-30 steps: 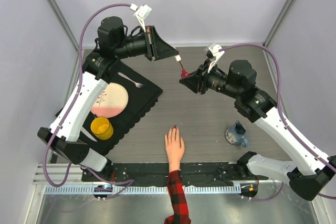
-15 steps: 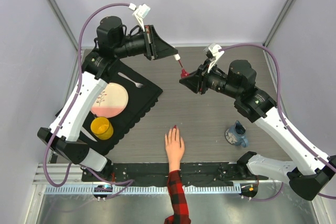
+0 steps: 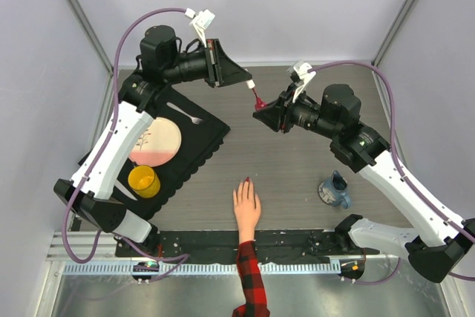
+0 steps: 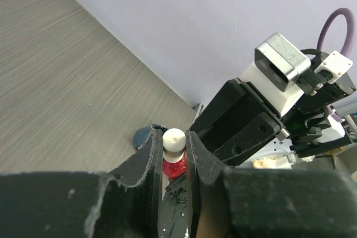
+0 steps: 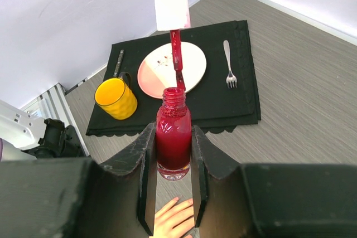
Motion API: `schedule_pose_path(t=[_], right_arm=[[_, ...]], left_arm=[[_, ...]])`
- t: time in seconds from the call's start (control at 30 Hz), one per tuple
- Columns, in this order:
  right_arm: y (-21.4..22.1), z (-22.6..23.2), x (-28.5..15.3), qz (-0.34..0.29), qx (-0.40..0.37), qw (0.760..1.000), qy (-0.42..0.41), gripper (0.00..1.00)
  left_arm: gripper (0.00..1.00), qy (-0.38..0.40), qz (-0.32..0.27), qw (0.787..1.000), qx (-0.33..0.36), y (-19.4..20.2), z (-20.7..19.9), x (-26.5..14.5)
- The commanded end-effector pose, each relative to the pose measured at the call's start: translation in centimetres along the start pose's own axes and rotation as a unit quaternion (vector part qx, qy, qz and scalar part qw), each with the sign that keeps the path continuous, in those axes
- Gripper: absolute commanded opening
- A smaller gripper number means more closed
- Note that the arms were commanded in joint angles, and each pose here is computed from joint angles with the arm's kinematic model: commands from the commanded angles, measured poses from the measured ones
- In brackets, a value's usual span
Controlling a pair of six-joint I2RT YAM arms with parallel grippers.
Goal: Paint the nails
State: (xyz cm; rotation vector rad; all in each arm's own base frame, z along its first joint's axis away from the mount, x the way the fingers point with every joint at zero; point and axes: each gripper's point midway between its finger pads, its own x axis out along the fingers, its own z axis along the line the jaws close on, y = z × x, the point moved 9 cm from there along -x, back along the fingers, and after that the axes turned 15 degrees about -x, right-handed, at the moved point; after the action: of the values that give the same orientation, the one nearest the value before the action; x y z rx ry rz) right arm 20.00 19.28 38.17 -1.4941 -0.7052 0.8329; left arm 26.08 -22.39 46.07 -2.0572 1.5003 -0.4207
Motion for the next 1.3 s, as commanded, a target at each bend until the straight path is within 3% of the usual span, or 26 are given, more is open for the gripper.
schedule_pose_path(t=[0.0,1.27], right_arm=[[-2.4,0.1,0.1,-0.046,-0.02,0.999,-0.003,0.01],[-2.8,-0.1,0.2,-0.052,-0.03,0.998,0.002,0.01]], left_arm=[[0.0,0.031,-0.006,0.999,0.031,-0.2,-1.5,-0.9],[0.0,0.023,0.018,1.0,0.009,1.0,-0.5,-0.9]])
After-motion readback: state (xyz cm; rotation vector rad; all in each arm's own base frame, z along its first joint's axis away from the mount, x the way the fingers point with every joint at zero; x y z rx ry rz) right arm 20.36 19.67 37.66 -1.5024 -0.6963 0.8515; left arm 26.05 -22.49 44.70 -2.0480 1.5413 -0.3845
